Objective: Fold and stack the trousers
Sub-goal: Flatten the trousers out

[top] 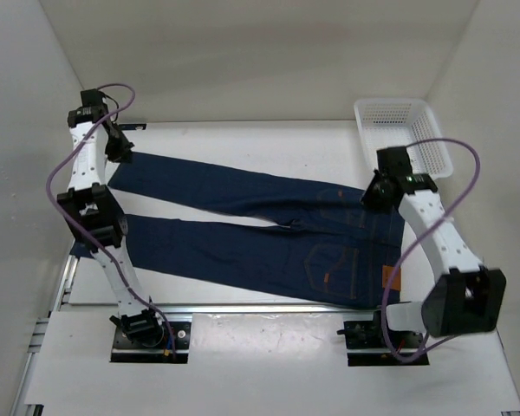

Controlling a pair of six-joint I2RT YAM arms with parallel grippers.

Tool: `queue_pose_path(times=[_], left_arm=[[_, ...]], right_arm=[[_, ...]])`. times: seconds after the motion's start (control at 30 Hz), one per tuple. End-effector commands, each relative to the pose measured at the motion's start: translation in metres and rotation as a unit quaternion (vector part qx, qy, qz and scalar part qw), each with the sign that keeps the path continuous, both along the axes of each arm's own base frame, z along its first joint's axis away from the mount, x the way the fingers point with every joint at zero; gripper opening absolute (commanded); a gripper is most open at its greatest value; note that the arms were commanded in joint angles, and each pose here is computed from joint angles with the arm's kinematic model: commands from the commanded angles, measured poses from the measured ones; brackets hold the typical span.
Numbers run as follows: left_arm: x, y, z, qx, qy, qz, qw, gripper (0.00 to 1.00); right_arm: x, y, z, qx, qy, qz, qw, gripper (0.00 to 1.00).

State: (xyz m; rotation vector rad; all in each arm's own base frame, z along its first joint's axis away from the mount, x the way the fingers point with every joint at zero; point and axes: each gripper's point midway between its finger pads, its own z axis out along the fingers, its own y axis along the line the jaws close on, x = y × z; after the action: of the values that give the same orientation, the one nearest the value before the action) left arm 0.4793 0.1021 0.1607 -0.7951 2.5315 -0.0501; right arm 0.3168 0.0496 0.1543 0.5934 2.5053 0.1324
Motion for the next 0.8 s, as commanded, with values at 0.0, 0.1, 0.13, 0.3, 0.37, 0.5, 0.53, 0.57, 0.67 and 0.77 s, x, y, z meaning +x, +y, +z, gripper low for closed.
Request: queue_pose_path(times=[0.0, 0.1, 0.13, 0.3, 0.37, 0.5, 0.53, 0.57, 0.67, 0.77], left_arm=[[-0.036, -0.014, 0.008, 0.006, -0.002, -0.009, 1.0, 0.1], [-0.066, -0.027, 0.006, -0.013, 0.0, -0.002, 1.0, 0.1], [-0.069, -0.03, 0.006, -0.019, -0.005, -0.005, 1.0, 0.1], [-0.106, -0.047, -0.022, -0.026, 0.031, 0.019, 0.999, 0.1], [-0.12, -0.051, -0.037, -0.037, 0.054, 0.034, 0.997, 0.1], [-0.163, -0.06, -0.07, -0.049, 0.106, 0.059, 0.991, 0.14], [-0.182, -0.064, -0.085, -0.055, 0.128, 0.065, 0.988, 0.19], [-0.192, -0.066, -0.089, -0.057, 0.136, 0.07, 0.987, 0.22], [-0.213, -0.059, -0.091, -0.067, 0.133, 0.097, 0.984, 0.56], [-0.215, -0.031, -0.086, -0.049, 0.123, 0.145, 0.981, 0.93]], right_arm=[[-0.049, -0.006, -0.022, 0.006, 0.039, -0.019, 0.999, 0.01], [-0.068, -0.01, -0.02, 0.006, 0.032, -0.028, 0.999, 0.0], [-0.075, -0.014, -0.022, 0.005, 0.039, -0.033, 0.999, 0.0], [-0.095, -0.007, -0.029, 0.033, 0.053, -0.042, 0.997, 0.0], [-0.108, 0.001, -0.036, 0.059, 0.067, -0.043, 0.995, 0.0], [-0.145, 0.026, -0.063, 0.142, 0.117, -0.052, 0.982, 0.02], [-0.159, 0.029, -0.073, 0.156, 0.125, -0.055, 0.978, 0.05], [-0.169, 0.035, -0.076, 0.172, 0.136, -0.063, 0.974, 0.14], [-0.194, 0.038, -0.085, 0.195, 0.147, -0.076, 0.967, 0.4], [-0.212, 0.038, -0.085, 0.202, 0.155, -0.085, 0.963, 0.53]])
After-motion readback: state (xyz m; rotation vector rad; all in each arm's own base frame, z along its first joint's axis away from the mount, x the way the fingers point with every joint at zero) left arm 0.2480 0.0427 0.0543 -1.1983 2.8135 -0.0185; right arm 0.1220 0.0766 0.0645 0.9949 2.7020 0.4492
